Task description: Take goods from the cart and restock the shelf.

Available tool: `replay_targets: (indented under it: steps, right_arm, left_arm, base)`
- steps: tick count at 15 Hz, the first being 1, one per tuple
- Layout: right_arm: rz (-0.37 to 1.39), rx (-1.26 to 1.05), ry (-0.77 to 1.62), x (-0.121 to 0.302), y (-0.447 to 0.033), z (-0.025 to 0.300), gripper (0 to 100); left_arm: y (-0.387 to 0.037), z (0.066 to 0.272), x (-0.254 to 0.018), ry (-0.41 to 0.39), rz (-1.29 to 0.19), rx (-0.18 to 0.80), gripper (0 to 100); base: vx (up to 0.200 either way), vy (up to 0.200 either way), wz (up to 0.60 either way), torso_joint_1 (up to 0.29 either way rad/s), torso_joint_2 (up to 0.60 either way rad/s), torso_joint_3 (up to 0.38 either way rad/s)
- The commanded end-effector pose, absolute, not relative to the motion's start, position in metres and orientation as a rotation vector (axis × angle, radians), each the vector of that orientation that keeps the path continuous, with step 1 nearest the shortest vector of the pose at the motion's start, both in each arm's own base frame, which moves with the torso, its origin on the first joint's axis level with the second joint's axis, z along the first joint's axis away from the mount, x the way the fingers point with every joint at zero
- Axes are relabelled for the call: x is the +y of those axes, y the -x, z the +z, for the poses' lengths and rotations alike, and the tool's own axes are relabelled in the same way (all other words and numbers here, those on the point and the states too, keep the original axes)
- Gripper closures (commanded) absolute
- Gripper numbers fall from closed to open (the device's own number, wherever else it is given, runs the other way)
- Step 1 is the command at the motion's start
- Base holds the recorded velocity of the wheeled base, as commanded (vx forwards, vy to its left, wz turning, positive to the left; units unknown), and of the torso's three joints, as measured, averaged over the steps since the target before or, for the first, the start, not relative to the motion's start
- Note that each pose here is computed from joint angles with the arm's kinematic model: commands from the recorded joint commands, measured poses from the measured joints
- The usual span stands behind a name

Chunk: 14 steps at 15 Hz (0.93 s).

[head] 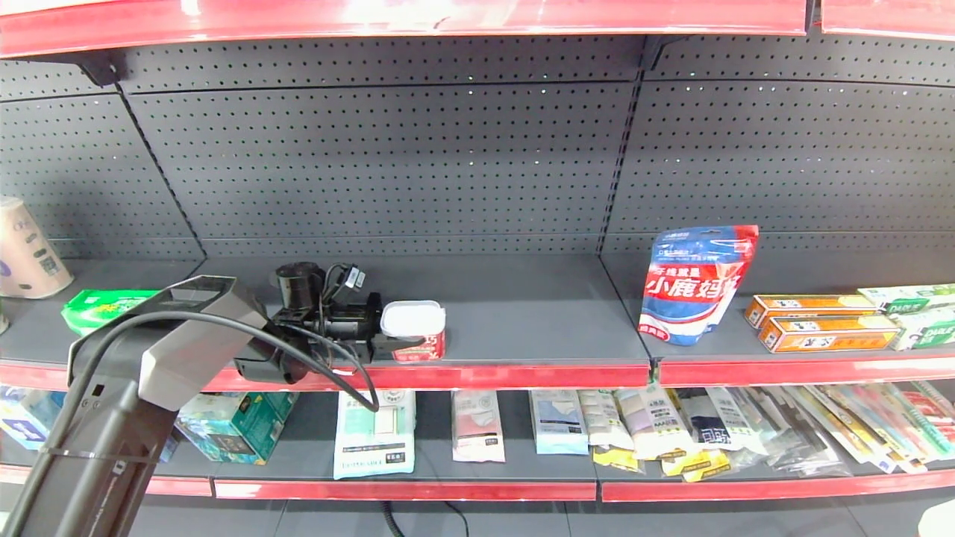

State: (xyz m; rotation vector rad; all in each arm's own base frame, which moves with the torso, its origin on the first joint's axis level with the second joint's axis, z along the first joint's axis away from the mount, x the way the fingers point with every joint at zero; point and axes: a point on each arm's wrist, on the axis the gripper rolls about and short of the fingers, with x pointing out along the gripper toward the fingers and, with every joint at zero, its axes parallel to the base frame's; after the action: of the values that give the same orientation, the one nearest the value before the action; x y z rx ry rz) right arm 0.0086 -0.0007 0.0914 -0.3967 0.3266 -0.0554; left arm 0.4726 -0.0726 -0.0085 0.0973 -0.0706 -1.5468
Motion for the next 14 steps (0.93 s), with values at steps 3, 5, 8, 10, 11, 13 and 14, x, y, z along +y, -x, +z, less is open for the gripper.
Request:
replay_targets:
  steps: [3, 5, 8, 10, 11, 13, 14]
  right_arm:
    - [-0.053, 0.326, 0.397, -0.0007, -0.0087, 0.0915, 100]
    - [-0.054, 0.320, 0.397, -0.0006, -0.0082, 0.0916, 100]
    - [-0.056, 0.319, 0.398, -0.0006, -0.0080, 0.0916, 100]
    - [-0.056, 0.319, 0.398, -0.0006, -0.0080, 0.0916, 100]
    - [-0.056, 0.318, 0.398, -0.0006, -0.0079, 0.0916, 100]
    - [-0.056, 0.319, 0.399, -0.0006, -0.0079, 0.0914, 100]
    - [-0.057, 0.316, 0.400, -0.0005, -0.0078, 0.0916, 100]
  left_arm:
    - [-0.4728, -0.0112, -0.0727, -0.092, -1.543, -0.068, 100]
    - [-0.4733, -0.0104, -0.0727, -0.092, -1.542, -0.068, 100]
    - [-0.4723, -0.0096, -0.0726, -0.081, -1.551, -0.060, 100]
    - [-0.4721, -0.0092, -0.0727, -0.060, -1.583, -0.047, 100]
    - [-0.4717, -0.0091, -0.0727, -0.062, -1.594, -0.052, 100]
    - [-0.4720, -0.0073, -0.0727, -0.058, -1.596, -0.051, 100]
    - [-0.4722, -0.0070, -0.0727, -0.052, -1.597, -0.045, 100]
  base:
    - [0.000, 0.000, 0.00, 0.000, 0.00, 0.000]
    - [0.000, 0.000, 0.00, 0.000, 0.00, 0.000]
    - [0.000, 0.000, 0.00, 0.000, 0.00, 0.000]
    - [0.000, 0.000, 0.00, 0.000, 0.00, 0.000]
    - [0.000, 0.000, 0.00, 0.000, 0.00, 0.000]
    - [0.000, 0.000, 0.00, 0.000, 0.00, 0.000]
    - [0.000, 0.000, 0.00, 0.000, 0.00, 0.000]
